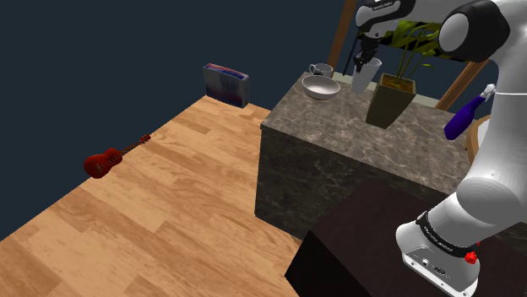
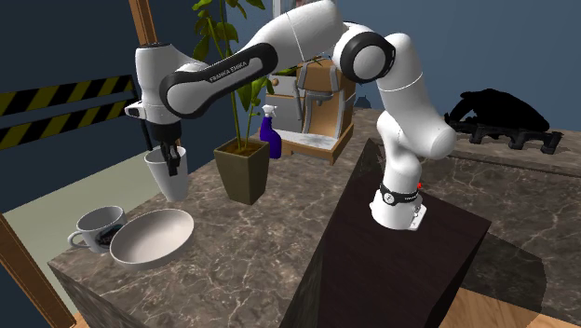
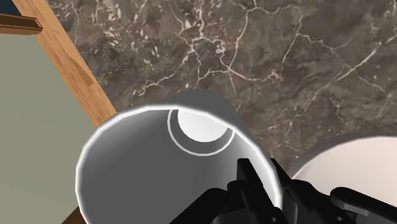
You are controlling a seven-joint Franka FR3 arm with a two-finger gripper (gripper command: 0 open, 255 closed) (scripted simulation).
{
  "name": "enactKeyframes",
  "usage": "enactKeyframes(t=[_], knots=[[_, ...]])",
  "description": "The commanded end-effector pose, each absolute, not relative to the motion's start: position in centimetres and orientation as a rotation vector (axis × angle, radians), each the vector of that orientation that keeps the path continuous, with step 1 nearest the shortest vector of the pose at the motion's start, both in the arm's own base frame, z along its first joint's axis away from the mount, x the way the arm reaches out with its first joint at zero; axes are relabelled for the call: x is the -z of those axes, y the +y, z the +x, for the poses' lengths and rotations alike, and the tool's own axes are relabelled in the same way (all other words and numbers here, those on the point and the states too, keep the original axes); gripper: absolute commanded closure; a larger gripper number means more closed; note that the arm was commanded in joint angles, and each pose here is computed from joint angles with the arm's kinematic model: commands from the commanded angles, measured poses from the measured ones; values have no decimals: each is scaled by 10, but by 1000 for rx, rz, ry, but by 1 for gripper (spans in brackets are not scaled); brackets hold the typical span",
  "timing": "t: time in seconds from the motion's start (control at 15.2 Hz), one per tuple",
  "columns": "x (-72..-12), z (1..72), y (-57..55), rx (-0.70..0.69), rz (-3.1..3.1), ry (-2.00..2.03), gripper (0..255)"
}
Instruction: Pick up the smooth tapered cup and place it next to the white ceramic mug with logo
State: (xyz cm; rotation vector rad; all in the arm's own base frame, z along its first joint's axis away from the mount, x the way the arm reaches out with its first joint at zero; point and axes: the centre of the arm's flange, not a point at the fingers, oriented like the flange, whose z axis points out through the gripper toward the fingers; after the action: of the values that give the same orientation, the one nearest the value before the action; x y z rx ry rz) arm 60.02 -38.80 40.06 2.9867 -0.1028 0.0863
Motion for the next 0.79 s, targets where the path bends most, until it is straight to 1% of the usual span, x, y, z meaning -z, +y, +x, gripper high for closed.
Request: enactKeyframes(t=[0.0, 0.59, 0.66, 0.73], knots=[[-391, 600, -387, -88, 2986, -103, 255], [-388, 600, -387, -88, 2986, -103, 255], [-388, 600, -387, -88, 2986, -103, 0], [-388, 600, -387, -88, 2986, -103, 0]])
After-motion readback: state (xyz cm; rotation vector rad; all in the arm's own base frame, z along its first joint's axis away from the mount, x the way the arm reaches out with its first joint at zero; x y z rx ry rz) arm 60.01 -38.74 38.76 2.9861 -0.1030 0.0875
